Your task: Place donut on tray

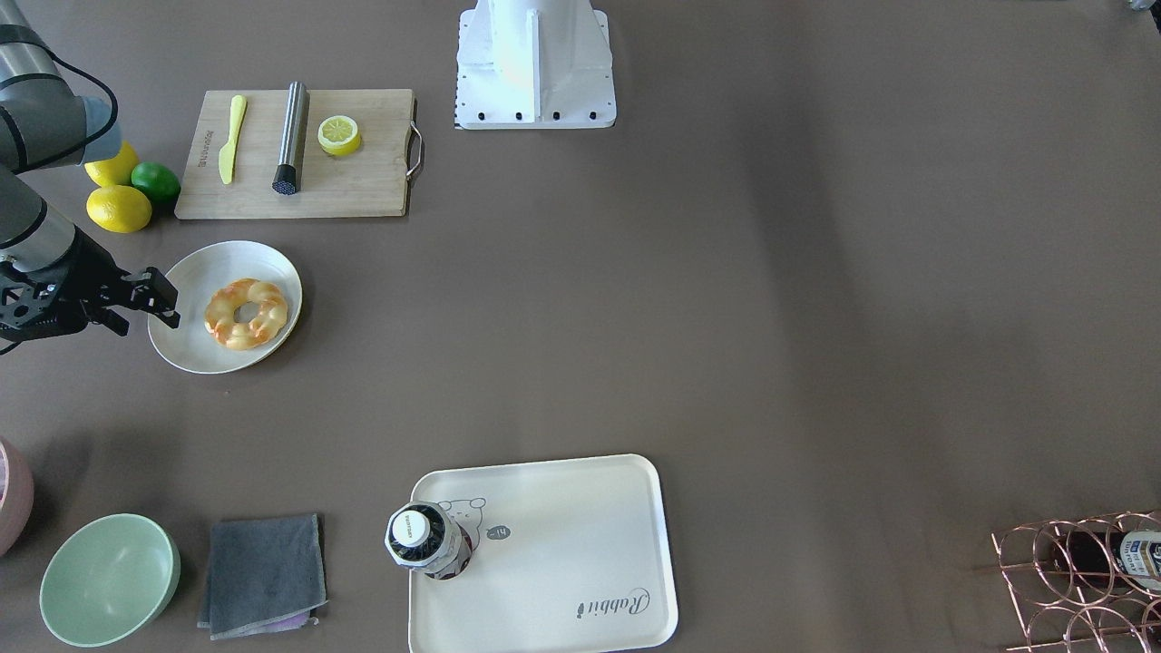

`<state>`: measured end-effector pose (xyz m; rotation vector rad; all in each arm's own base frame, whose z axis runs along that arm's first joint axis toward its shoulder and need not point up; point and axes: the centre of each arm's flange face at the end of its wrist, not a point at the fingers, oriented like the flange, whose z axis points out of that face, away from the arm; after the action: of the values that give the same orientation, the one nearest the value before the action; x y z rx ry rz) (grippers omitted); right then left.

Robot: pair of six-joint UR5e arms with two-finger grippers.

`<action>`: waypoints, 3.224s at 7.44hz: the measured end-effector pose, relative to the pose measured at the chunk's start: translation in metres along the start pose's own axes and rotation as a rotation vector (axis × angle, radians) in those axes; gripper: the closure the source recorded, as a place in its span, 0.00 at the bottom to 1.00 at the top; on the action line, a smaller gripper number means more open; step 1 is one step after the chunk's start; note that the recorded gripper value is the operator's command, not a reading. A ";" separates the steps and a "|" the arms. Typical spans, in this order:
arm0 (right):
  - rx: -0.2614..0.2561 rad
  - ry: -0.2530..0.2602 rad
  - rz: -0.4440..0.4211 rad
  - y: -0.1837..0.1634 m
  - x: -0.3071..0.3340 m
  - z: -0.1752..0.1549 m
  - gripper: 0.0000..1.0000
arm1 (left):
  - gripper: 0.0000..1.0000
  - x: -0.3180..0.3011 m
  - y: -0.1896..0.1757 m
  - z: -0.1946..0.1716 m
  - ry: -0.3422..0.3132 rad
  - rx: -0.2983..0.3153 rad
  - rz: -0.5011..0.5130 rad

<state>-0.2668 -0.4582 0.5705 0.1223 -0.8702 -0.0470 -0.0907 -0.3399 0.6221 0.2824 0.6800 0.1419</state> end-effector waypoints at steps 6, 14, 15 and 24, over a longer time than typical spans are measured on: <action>0.040 -0.065 -0.035 -0.010 -0.040 -0.026 1.00 | 0.02 0.001 -0.003 -0.001 0.005 0.006 -0.002; 0.063 -0.279 0.141 -0.048 -0.214 -0.106 1.00 | 0.02 0.265 -0.164 -0.014 0.358 -0.035 -0.181; 0.052 -0.269 0.155 -0.053 -0.247 -0.117 1.00 | 0.02 0.317 -0.181 -0.018 0.408 -0.054 -0.213; 0.029 -0.291 0.199 -0.028 -0.352 -0.129 1.00 | 0.03 0.632 -0.227 -0.024 0.409 -0.114 -0.343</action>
<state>-0.3947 -0.4428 0.2171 0.0563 -1.1702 0.1370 0.3893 -0.4120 0.1568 0.0216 1.1110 -0.0937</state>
